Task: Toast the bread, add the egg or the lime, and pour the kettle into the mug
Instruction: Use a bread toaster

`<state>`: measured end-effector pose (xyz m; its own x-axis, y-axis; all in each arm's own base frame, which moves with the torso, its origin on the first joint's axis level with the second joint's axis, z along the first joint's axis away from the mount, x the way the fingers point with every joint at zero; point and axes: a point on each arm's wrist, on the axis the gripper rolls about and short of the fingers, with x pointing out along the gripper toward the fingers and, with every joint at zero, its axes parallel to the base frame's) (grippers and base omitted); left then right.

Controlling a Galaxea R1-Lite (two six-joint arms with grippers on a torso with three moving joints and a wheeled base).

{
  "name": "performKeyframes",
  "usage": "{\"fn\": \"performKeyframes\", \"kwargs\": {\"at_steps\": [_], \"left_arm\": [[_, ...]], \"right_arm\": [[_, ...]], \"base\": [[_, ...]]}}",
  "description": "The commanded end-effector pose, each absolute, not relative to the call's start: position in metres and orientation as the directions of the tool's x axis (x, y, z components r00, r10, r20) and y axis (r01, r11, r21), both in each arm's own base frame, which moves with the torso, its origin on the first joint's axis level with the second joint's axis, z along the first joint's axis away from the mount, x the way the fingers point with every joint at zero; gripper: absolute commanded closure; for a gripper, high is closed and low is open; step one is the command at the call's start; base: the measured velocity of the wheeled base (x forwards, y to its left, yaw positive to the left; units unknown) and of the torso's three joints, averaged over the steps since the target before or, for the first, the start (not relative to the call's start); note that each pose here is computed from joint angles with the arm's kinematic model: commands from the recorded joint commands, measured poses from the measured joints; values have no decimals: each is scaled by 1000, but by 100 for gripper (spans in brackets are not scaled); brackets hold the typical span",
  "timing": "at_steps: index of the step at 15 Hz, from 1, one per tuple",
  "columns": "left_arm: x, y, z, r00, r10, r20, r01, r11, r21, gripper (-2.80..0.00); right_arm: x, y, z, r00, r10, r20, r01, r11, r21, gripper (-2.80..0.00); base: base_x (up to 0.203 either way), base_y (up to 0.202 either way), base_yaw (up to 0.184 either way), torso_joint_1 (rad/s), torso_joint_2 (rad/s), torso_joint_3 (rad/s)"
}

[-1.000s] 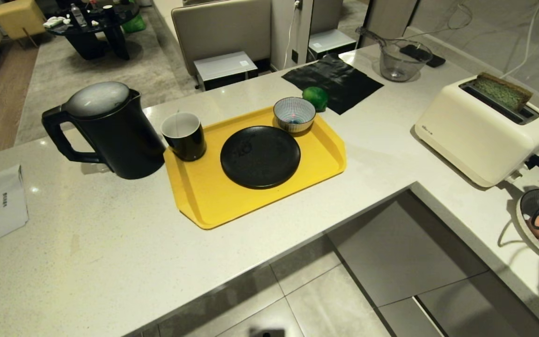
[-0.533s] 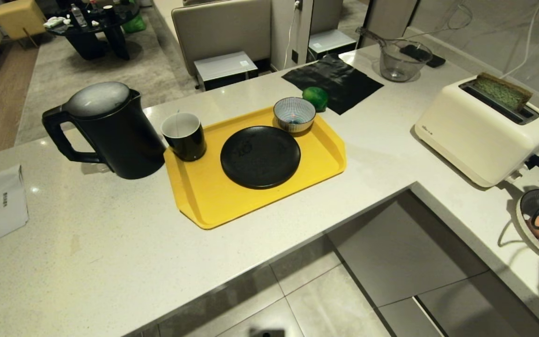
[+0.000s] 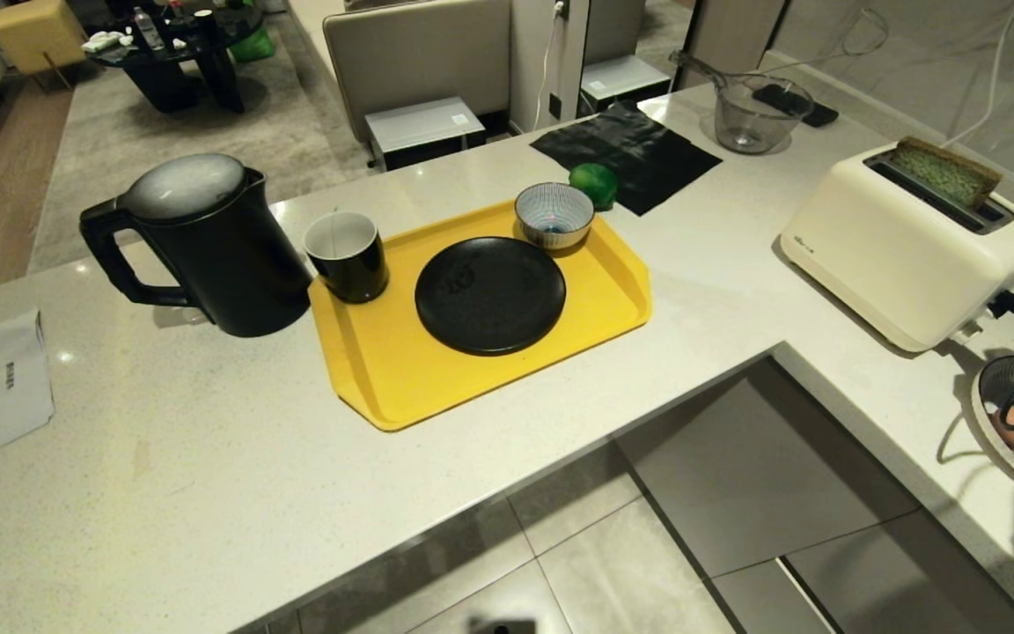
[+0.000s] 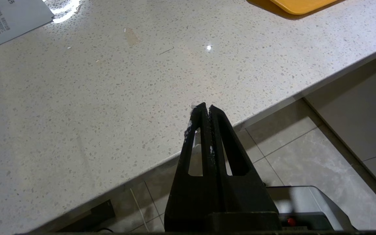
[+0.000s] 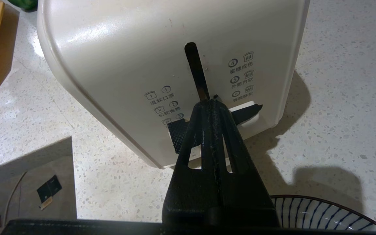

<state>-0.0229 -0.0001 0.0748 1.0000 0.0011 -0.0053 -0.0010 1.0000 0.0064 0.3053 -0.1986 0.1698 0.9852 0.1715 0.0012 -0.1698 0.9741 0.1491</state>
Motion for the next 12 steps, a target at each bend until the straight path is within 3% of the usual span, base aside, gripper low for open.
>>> {"fn": "performKeyframes", "kwargs": {"at_steps": [1, 12], "left_arm": [[-23, 0, 75, 1000, 2, -6, -1, 1000, 6, 0], [-23, 0, 75, 1000, 2, -6, -1, 1000, 6, 0]], "right_arm": [[306, -199, 173, 984, 177, 12, -177, 974, 139, 0], [307, -200, 174, 984, 176, 16, -176, 975, 135, 0]], "base": [[0, 0, 0, 0, 0, 0], [0, 0, 0, 0, 0, 0]]}}
